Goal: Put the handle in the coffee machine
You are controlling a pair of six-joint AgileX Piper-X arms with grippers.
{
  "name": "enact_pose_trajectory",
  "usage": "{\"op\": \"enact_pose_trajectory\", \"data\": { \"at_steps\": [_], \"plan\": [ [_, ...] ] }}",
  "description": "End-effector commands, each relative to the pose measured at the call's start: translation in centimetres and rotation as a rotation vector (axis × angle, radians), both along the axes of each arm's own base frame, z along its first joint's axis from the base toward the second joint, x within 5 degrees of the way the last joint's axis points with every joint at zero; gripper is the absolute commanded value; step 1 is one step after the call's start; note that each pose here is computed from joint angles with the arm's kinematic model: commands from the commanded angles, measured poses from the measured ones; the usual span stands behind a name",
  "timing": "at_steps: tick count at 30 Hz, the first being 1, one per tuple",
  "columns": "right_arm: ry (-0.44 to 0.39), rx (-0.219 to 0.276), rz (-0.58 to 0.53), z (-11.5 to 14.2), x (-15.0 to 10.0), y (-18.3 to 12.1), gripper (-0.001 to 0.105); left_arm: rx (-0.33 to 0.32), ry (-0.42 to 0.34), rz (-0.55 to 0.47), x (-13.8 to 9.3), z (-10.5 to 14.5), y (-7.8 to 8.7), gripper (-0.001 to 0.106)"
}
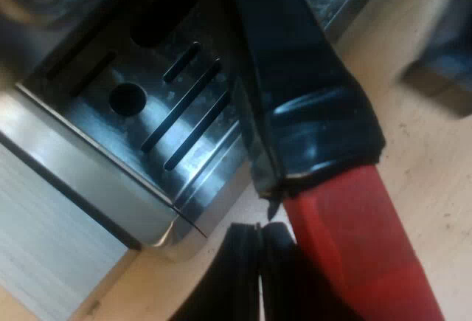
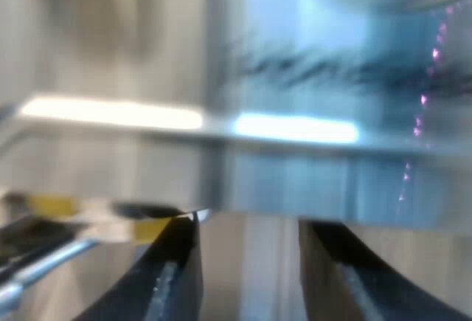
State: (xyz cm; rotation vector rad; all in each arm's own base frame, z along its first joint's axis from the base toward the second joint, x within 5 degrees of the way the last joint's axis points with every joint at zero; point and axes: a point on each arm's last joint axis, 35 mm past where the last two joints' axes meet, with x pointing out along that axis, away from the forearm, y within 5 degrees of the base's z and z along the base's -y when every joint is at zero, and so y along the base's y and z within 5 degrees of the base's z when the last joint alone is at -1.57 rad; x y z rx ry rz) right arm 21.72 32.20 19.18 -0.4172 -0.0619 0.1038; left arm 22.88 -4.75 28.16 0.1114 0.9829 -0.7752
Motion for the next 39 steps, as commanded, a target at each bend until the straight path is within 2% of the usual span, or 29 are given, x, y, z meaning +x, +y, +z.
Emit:
{"op": "enact_pose_trajectory", "data": {
  "at_steps": [1, 7, 11, 15, 17, 18, 19, 24, 26, 28, 30, 32, 33, 39],
  "plan": [
    [0.005, -0.008, -0.004, 0.7, -1.4, -2.3, 0.036, -0.063, -0.009, -0.002, -0.2, 0.6, -0.4, 0.000],
    [0.022, -0.039, 0.026, 2.4, -4.0, -5.2, 0.036, -0.066, -0.042, 0.000, -0.6, 1.3, -0.4, 0.000],
    [0.048, -0.089, 0.100, 4.0, -6.3, -5.6, 0.036, -0.065, -0.037, 0.010, -0.6, 1.2, -0.3, 0.000],
    [0.054, -0.095, 0.129, 4.5, -7.0, -5.6, 0.036, -0.072, -0.027, 0.026, -0.5, 1.2, -0.3, 0.000],
    [0.059, -0.090, 0.152, 5.0, -7.6, -5.7, 0.036, -0.082, -0.013, 0.048, -0.6, 1.3, -0.3, 0.000],
    [0.067, -0.078, 0.208, 6.1, -8.8, -5.8, 0.036, -0.086, -0.011, 0.054, -0.6, 1.4, -0.3, 0.000],
    [0.090, -0.033, 0.274, 6.9, -9.6, -6.2, 0.036, -0.087, -0.013, 0.053, -0.7, 1.4, -0.4, 0.000],
    [0.192, 0.006, 0.394, 7.8, -10.5, -7.5, 0.038, -0.089, -0.006, 0.071, -0.8, 1.5, -0.4, 0.000],
    [0.227, 0.005, 0.424, 8.0, -10.7, -8.0, 0.043, -0.093, 0.004, 0.082, -0.8, 1.5, -0.4, 0.000],
    [0.266, -0.023, 0.486, 8.2, -11.2, -8.5, 0.055, -0.103, 0.021, 0.105, -0.8, 1.5, -0.4, 0.000],
    [0.280, -0.022, 0.504, 8.5, -11.4, -8.9, 0.063, -0.104, 0.023, 0.104, -0.8, 1.5, -0.4, 0.000],
    [0.285, -0.013, 0.504, 8.6, -11.4, -9.0, 0.065, -0.092, 0.024, 0.124, -0.8, 1.5, -0.4, 0.000],
    [0.286, 0.022, 0.510, 9.1, -11.5, -9.4, 0.068, -0.090, 0.029, 0.131, -0.8, 1.5, -0.5, 0.000],
    [0.279, 0.037, 0.531, 9.6, -11.7, -9.6, 0.067, -0.074, 0.047, 0.152, -1.2, 1.6, -1.3, 0.000]
  ]
}}
